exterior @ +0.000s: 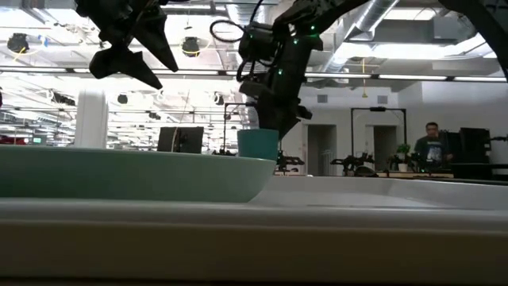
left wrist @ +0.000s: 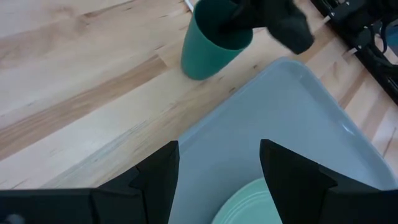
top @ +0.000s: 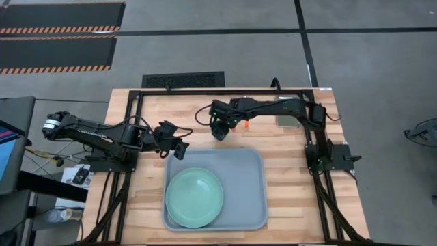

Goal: Pick and place plate/cup/fork/spoon on tray
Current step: Put the green cup to the top of the green plate on the blue serving tray

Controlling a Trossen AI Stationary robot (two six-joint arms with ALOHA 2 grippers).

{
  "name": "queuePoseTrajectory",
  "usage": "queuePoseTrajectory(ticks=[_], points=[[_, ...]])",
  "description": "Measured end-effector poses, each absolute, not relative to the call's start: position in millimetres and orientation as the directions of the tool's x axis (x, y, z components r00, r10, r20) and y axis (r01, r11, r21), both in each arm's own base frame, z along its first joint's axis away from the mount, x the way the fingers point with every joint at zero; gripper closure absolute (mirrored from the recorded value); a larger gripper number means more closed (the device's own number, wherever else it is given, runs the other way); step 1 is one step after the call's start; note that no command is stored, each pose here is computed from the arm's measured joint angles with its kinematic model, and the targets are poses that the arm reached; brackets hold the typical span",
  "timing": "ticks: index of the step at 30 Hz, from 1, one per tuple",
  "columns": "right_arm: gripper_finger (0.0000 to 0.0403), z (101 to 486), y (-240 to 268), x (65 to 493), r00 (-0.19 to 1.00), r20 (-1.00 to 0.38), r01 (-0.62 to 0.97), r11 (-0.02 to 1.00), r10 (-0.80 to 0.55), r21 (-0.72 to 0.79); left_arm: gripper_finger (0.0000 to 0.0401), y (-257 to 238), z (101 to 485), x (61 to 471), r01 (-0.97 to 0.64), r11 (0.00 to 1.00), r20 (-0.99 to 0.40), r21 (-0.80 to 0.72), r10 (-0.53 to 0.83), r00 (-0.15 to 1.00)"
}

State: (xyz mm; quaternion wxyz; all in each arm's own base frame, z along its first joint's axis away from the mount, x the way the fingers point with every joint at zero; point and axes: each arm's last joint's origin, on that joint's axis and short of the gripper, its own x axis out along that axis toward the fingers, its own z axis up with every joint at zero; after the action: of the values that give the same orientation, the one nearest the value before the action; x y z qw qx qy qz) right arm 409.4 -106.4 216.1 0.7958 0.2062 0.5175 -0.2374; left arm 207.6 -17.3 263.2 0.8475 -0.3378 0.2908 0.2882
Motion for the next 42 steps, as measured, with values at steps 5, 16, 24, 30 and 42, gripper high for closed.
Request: queuePoseTrajectory(ticks=[5, 16, 24, 30, 42], points=[[0.0194, 233, -105, 404, 0.390, -0.905, 0.589, 0.802, -0.171, 0.102, 0.0191, -17, 263, 208, -0.690, 0.603, -0.683, -0.400, 0.307, 0.663], [0.0197, 329, -81, 341, 0.497, -0.863, 0.526, 0.824, -0.094, 0.212, 0.0191, -2, 272, 221, -0.666, 0.605, -0.576, -0.437, 0.381, 0.724], [0.0198, 400, -38, 257, 0.550, -0.810, 0.558, 0.811, -0.203, 0.176, 0.0191, 37, 261, 257, -0.679, 0.609, -0.627, -0.409, 0.353, 0.694], [0.0199, 424, -14, 214, 0.585, -0.756, 0.608, 0.776, -0.295, 0.168, 0.0191, 61, 262, 298, -0.696, 0.651, -0.674, -0.303, 0.369, 0.640], [0.0202, 427, 15, 200, 0.596, -0.738, 0.577, 0.808, -0.315, 0.121, 0.0191, 89, 223, 345, -0.716, 0.670, -0.818, -0.194, 0.292, 0.495]])
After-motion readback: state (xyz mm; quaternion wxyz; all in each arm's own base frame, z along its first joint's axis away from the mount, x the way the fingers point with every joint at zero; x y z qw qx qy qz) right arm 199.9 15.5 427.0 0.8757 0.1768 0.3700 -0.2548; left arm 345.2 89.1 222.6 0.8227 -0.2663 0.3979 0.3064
